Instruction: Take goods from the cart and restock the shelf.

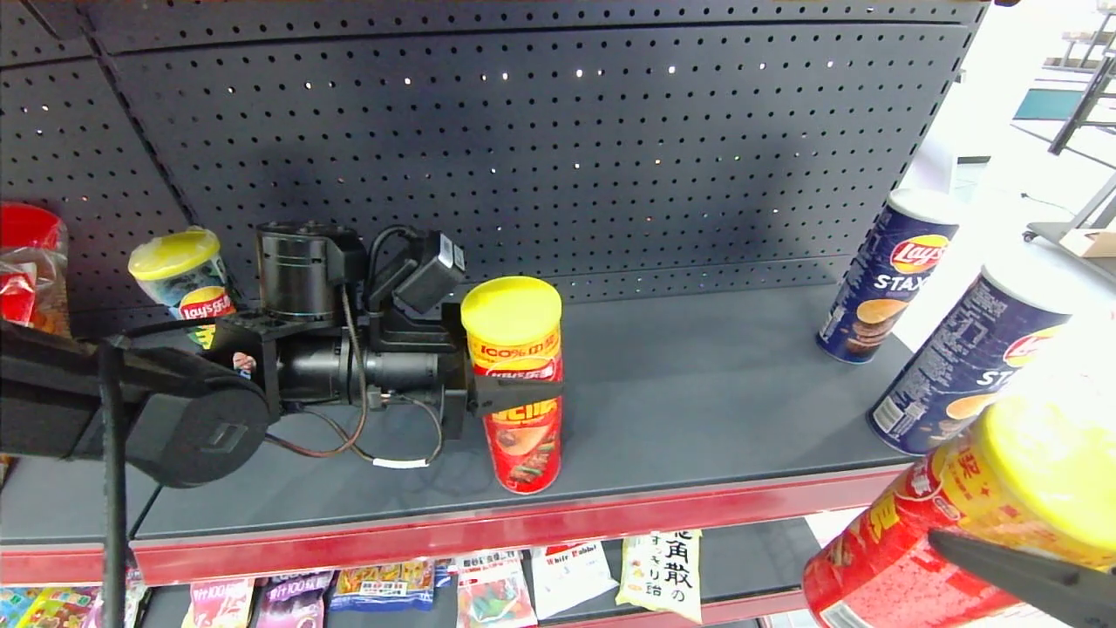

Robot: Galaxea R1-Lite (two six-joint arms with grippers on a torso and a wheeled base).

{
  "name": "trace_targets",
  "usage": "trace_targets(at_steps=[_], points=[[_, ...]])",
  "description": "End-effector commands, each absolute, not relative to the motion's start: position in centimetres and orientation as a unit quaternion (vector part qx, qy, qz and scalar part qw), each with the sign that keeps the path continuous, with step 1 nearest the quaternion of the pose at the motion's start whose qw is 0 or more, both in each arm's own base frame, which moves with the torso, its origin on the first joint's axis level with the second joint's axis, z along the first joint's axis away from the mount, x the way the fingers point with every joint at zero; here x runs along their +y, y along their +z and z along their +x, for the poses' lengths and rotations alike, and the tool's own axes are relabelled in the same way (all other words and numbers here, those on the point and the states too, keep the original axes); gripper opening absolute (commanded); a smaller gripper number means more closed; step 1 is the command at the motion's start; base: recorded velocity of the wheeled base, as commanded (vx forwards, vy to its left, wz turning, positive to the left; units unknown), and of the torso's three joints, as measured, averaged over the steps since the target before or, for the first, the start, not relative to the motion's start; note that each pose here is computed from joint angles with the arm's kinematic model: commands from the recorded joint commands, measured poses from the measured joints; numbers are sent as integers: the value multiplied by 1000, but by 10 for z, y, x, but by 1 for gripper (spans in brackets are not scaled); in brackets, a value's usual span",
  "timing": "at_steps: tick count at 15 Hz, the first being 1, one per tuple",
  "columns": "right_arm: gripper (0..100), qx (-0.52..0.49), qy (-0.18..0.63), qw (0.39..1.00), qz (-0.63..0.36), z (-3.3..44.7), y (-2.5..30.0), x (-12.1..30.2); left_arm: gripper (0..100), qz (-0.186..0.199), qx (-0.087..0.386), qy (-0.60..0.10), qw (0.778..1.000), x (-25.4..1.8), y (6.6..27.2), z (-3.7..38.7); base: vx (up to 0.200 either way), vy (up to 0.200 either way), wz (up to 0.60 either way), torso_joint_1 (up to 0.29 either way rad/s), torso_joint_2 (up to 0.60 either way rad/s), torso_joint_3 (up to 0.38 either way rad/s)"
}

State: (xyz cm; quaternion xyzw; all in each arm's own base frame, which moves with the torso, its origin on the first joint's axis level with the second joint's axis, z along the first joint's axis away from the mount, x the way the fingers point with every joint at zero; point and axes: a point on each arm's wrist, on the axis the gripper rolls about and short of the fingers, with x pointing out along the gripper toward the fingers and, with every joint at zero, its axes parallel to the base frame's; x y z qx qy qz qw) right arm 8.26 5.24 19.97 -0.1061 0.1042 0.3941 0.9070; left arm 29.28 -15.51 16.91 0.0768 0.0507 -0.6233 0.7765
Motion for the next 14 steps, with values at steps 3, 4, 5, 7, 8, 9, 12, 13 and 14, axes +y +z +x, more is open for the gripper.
trace_targets(at_steps=[3, 4, 5, 7, 8, 9, 12, 13, 14], points=[[0, 105, 395, 907, -106, 83, 200, 53, 0, 76, 54, -629, 772, -157, 164, 296, 0, 0, 0, 0, 0, 0], [0, 105, 395, 907, -106, 83, 199, 53, 0, 75, 55, -632, 770, -156, 164, 295, 0, 0, 0, 0, 0, 0], [0, 107, 395, 906, -107, 84, 199, 53, 0, 73, 56, -634, 768, -156, 164, 294, 0, 0, 0, 0, 0, 0], [0, 108, 395, 906, -107, 84, 199, 53, 0, 71, 58, -637, 766, -156, 163, 294, 0, 0, 0, 0, 0, 0], [0, 108, 395, 906, -107, 84, 199, 53, 0, 70, 59, -640, 763, -156, 162, 293, 0, 0, 0, 0, 0, 0], [0, 108, 395, 906, -107, 84, 199, 53, 0, 67, 63, -644, 760, -155, 160, 292, 0, 0, 0, 0, 0, 0], [0, 108, 395, 906, -107, 84, 199, 53, 0, 63, 67, -647, 757, -155, 159, 290, 0, 0, 0, 0, 0, 0], [0, 107, 395, 906, -107, 84, 199, 53, 0, 62, 67, -647, 757, -155, 159, 290, 0, 0, 0, 0, 0, 0], [0, 107, 395, 906, -107, 84, 199, 53, 0, 60, 70, -646, 757, -155, 159, 290, 0, 0, 0, 0, 0, 0]])
